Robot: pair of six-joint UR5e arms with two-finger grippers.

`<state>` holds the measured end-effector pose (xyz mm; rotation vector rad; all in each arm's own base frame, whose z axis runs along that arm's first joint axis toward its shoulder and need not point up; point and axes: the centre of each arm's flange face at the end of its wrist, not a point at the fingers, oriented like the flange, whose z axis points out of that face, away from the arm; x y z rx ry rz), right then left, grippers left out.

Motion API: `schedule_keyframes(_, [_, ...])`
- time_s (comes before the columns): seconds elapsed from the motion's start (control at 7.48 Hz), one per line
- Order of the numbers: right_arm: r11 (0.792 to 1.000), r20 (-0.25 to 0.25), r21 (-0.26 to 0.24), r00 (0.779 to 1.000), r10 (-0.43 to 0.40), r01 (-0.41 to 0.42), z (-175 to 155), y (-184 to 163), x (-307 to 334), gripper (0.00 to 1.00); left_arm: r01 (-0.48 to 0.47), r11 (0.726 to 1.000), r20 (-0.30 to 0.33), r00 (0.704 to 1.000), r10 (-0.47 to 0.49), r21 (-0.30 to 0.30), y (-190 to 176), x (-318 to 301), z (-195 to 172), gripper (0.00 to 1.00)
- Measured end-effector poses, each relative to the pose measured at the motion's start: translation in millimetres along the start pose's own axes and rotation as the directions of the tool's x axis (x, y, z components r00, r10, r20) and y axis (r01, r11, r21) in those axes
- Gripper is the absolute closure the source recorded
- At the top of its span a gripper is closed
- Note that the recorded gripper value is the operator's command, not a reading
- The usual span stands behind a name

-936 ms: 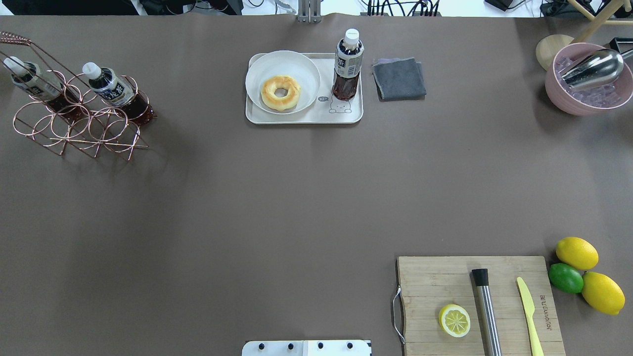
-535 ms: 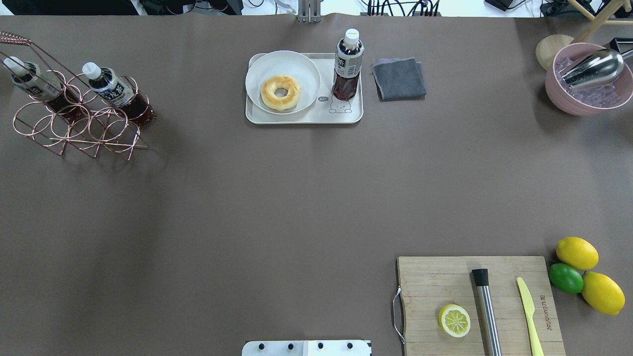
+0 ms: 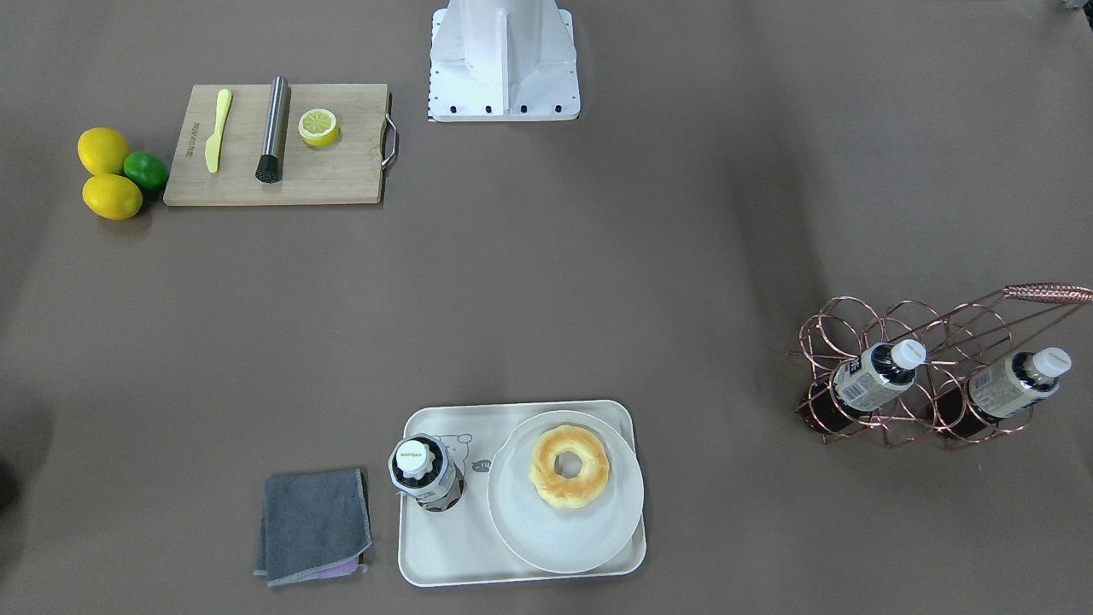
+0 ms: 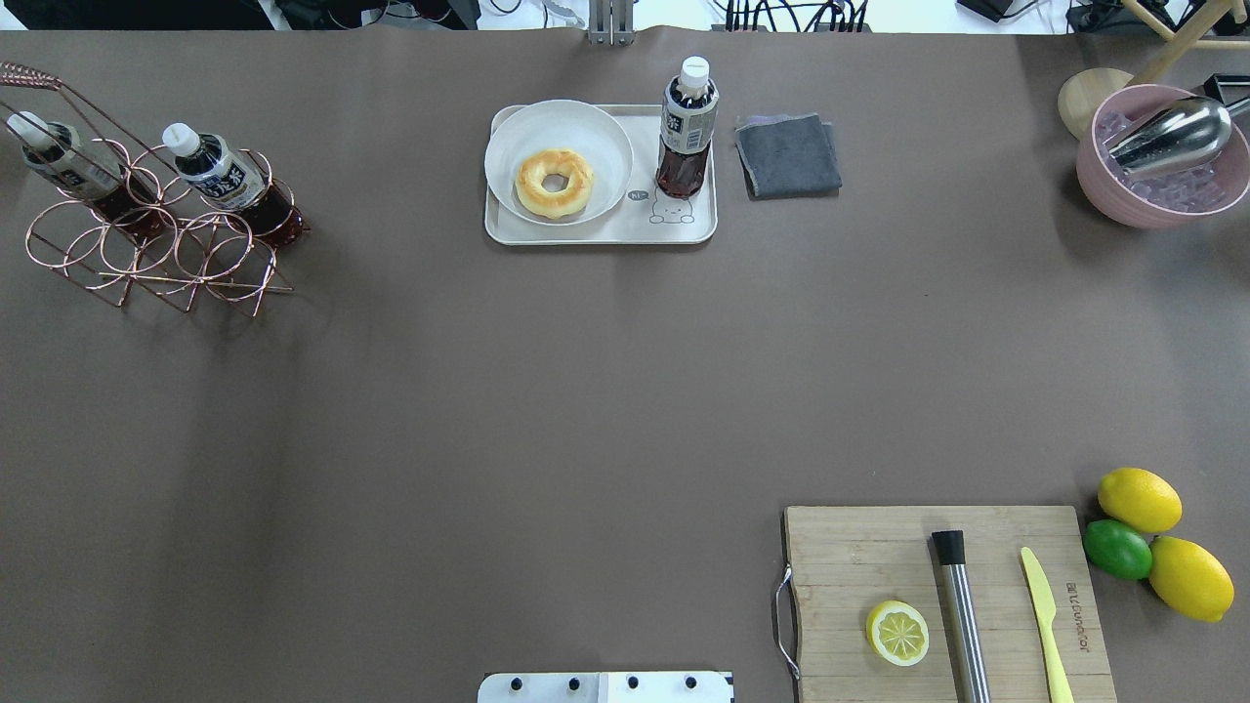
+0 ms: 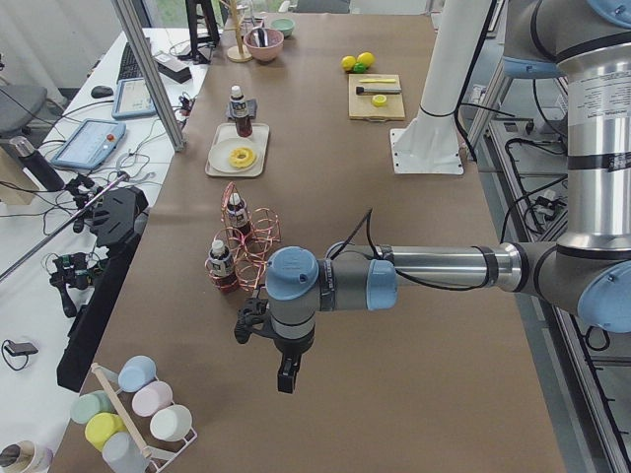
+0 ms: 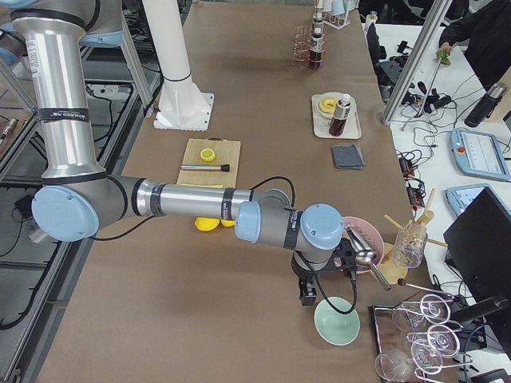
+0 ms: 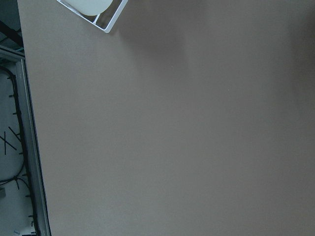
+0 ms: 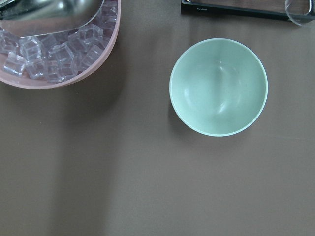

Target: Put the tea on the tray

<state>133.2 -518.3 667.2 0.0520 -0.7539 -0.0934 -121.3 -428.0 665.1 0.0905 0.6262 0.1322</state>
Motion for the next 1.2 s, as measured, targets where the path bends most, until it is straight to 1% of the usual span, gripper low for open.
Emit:
schedule_keyframes(0.27, [1.0, 0.01, 0.0, 1.0, 0.003, -0.003, 1.2, 1.0, -0.1, 0.0, 0.005, 1.0, -0.083, 0.997, -0.004, 0.019, -1.1, 7.7, 0.7, 0.03])
schedule_keyframes(0.4, [1.0, 0.011, -0.001, 1.0, 0.004, -0.004, 2.0, 1.5, 0.5, 0.0, 0.007, 1.0, -0.111, 0.994, -0.005, 0.024, -1.6, 10.4, 1.2, 0.03])
schedule_keyframes(0.67, [1.0, 0.012, -0.004, 1.0, 0.007, -0.007, 3.9, 2.4, 1.9, 0.0, 0.007, 1.0, -0.124, 0.992, -0.004, 0.025, -2.2, 12.0, 2.2, 0.03])
schedule_keyframes(1.2, [1.0, 0.013, -0.005, 1.0, 0.006, -0.006, 4.3, 1.2, 1.8, 0.0, 0.002, 1.0, -0.123, 0.992, 0.001, 0.029, -6.9, 12.8, 0.5, 0.03])
